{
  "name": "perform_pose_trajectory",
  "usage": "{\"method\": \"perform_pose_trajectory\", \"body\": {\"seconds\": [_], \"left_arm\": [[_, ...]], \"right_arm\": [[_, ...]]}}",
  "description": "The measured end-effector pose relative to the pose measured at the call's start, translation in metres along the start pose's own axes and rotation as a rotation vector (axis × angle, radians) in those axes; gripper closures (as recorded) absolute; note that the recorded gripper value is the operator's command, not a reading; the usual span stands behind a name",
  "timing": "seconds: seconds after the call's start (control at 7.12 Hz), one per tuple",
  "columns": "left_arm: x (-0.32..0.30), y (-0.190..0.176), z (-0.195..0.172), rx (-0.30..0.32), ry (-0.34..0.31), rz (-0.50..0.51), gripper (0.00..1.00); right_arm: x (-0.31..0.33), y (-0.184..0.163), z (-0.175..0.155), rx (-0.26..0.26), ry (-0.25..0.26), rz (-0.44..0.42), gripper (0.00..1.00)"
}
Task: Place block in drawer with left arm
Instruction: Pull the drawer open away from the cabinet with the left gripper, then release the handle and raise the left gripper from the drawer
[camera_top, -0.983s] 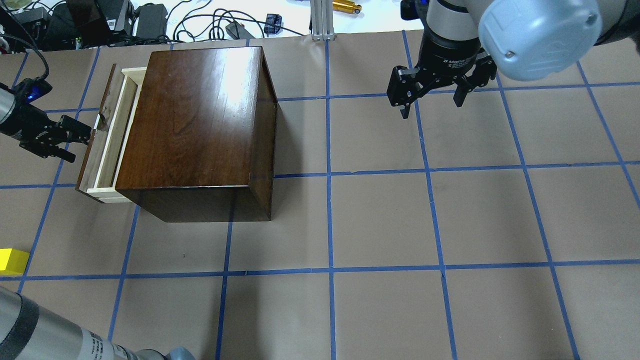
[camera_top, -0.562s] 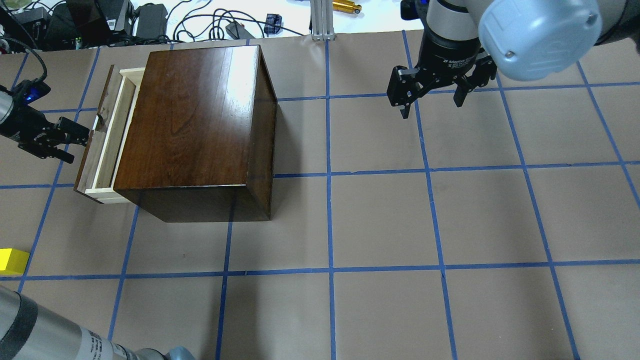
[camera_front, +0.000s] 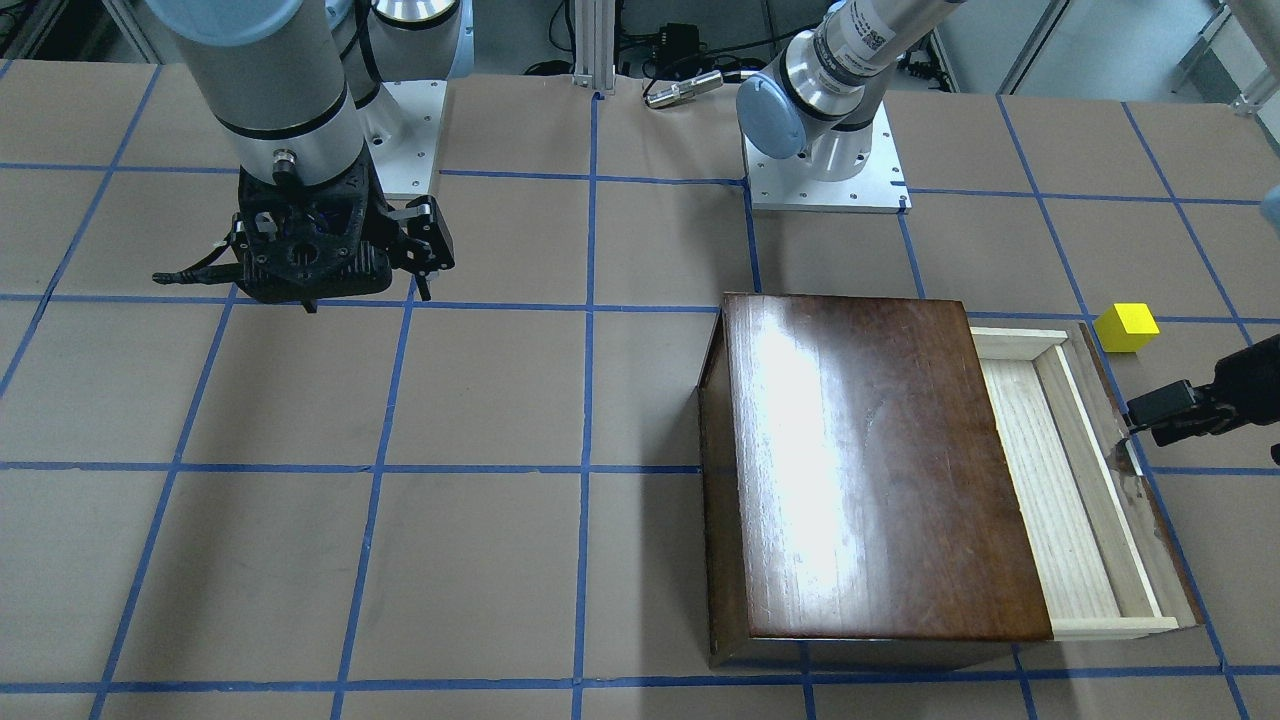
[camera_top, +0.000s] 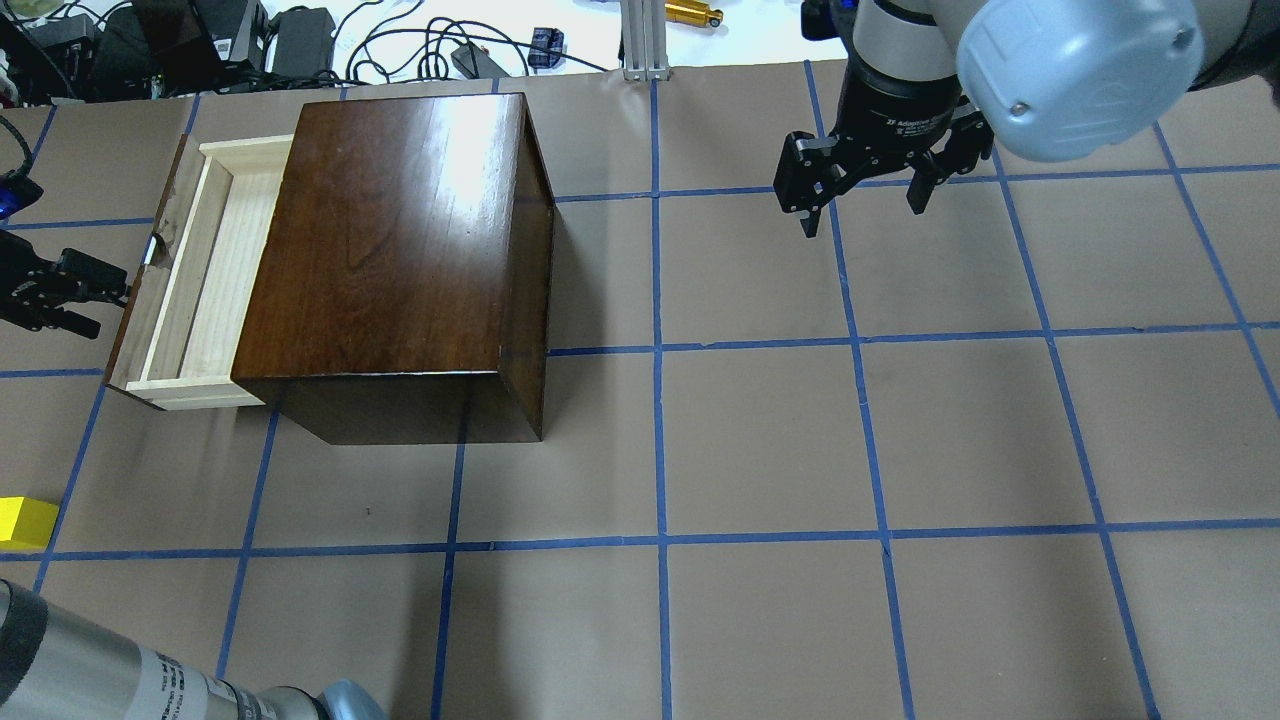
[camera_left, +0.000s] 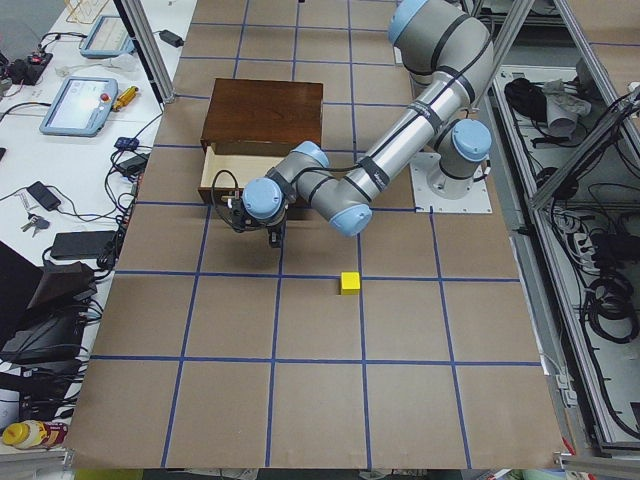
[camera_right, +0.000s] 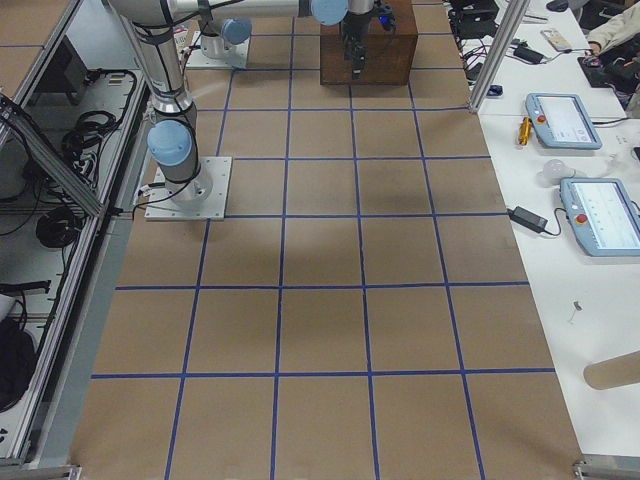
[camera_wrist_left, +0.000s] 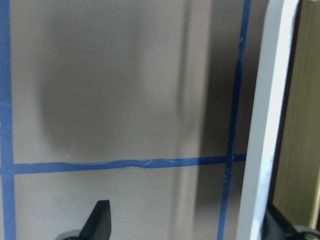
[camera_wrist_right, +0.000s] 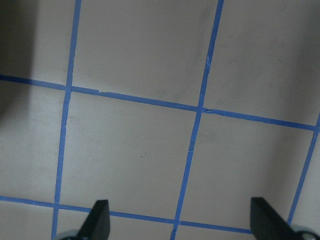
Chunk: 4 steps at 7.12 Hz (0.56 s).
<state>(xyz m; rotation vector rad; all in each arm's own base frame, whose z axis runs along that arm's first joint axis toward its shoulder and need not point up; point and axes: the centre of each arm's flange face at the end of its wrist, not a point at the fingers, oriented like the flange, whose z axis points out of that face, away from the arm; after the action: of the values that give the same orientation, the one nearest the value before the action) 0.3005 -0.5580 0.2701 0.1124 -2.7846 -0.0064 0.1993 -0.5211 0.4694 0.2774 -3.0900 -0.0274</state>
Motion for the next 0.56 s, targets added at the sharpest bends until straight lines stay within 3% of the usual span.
{"method": "perform_pose_trajectory", "body": {"seconds": [0.56], "left_arm": [[0.009,0.011,-0.035,0.01,-0.058,0.017,0.0]], "right_arm": [[0.0,0.0,0.0,0.0,0.0,-0.001,0.0]]}}
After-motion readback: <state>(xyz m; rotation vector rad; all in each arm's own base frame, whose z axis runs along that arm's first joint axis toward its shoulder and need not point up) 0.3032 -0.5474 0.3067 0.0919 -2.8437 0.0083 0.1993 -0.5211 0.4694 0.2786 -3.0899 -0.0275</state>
